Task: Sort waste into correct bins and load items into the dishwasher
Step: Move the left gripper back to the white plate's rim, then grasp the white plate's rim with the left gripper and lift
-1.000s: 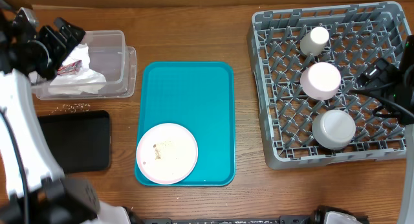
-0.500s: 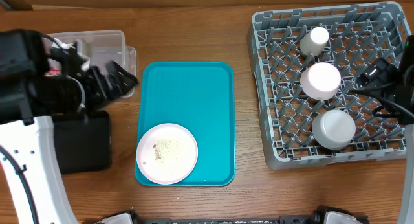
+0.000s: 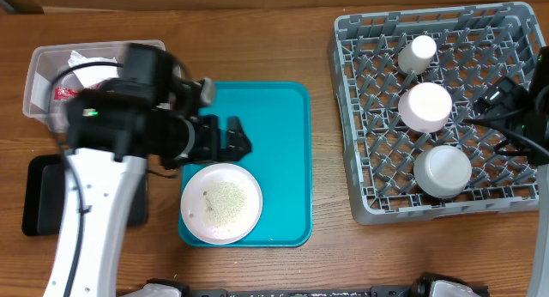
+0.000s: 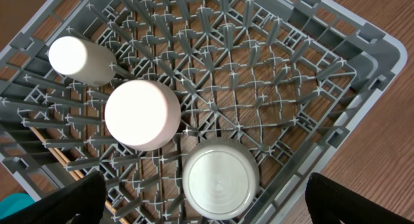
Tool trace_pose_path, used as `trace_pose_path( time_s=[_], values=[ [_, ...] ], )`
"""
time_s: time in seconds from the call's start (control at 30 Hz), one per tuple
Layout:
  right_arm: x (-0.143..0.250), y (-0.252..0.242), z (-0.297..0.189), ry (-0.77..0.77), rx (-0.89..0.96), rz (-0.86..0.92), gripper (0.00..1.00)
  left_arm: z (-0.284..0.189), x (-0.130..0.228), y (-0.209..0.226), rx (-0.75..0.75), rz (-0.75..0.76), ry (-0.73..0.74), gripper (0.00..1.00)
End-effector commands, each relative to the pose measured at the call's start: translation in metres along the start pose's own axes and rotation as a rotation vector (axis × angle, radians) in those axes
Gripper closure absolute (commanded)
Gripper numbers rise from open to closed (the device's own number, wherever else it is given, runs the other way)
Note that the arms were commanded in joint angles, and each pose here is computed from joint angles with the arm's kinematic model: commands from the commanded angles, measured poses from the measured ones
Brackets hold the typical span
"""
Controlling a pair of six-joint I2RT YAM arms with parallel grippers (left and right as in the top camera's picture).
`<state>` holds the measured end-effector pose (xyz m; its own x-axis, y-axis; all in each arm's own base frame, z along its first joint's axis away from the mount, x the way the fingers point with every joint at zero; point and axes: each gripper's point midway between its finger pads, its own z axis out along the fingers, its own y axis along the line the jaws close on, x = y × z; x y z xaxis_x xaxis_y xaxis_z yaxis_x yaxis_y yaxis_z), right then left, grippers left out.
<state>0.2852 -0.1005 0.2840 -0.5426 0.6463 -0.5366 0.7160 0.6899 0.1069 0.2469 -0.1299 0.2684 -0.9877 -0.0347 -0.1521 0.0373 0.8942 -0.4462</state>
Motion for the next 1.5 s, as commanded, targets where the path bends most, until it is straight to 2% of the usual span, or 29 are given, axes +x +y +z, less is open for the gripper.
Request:
trace_pose_path(
  time_s=[0.0, 0.2, 0.33, 0.43, 0.5, 0.6, 0.77, 0.97, 1.03, 1.17, 1.47],
  values=[
    [-0.007, 0.001, -0.005, -0.023, -0.009, 0.011, 0.0, 0.025, 0.012, 0.013, -0.161, -0.097, 0.008, 0.0],
    [-0.007, 0.001, -0.005, -0.023, -0.009, 0.011, 0.0, 0.084, 0.032, -0.005, -0.197, -0.111, 0.034, 0.0],
    [-0.007, 0.001, -0.005, -0.023, -0.009, 0.011, 0.0, 0.121, 0.041, -0.021, -0.155, -0.057, 0.036, 0.0],
    [-0.007, 0.001, -0.005, -0.023, -0.009, 0.011, 0.0, 0.142, 0.048, -0.019, -0.179, -0.035, 0.05, 0.01],
    [-0.007, 0.001, -0.005, -0.023, -0.009, 0.011, 0.0, 0.154, 0.051, -0.006, -0.242, -0.08, 0.057, 0.12],
    [-0.007, 0.001, -0.005, -0.023, -0.009, 0.011, 0.0, 0.172, 0.054, 0.014, -0.342, -0.146, 0.072, 0.21],
    [-0.007, 0.001, -0.005, -0.023, -0.009, 0.011, 0.0, 0.197, 0.049, 0.044, -0.507, -0.122, 0.087, 0.27],
    [-0.007, 0.001, -0.005, -0.023, -0.009, 0.011, 0.0, 0.214, 0.049, 0.066, -0.617, -0.096, 0.118, 0.32],
    [-0.007, 0.001, -0.005, -0.023, -0.009, 0.011, 0.0, 0.216, 0.047, 0.072, -0.652, -0.089, 0.108, 0.39],
    [-0.007, 0.001, -0.005, -0.023, -0.009, 0.011, 0.0, 0.226, 0.046, 0.079, -0.68, -0.085, 0.116, 0.51],
    [-0.007, 0.001, -0.005, -0.023, -0.009, 0.011, 0.0, 0.251, 0.048, 0.089, -0.707, -0.083, 0.148, 0.57]
  ],
)
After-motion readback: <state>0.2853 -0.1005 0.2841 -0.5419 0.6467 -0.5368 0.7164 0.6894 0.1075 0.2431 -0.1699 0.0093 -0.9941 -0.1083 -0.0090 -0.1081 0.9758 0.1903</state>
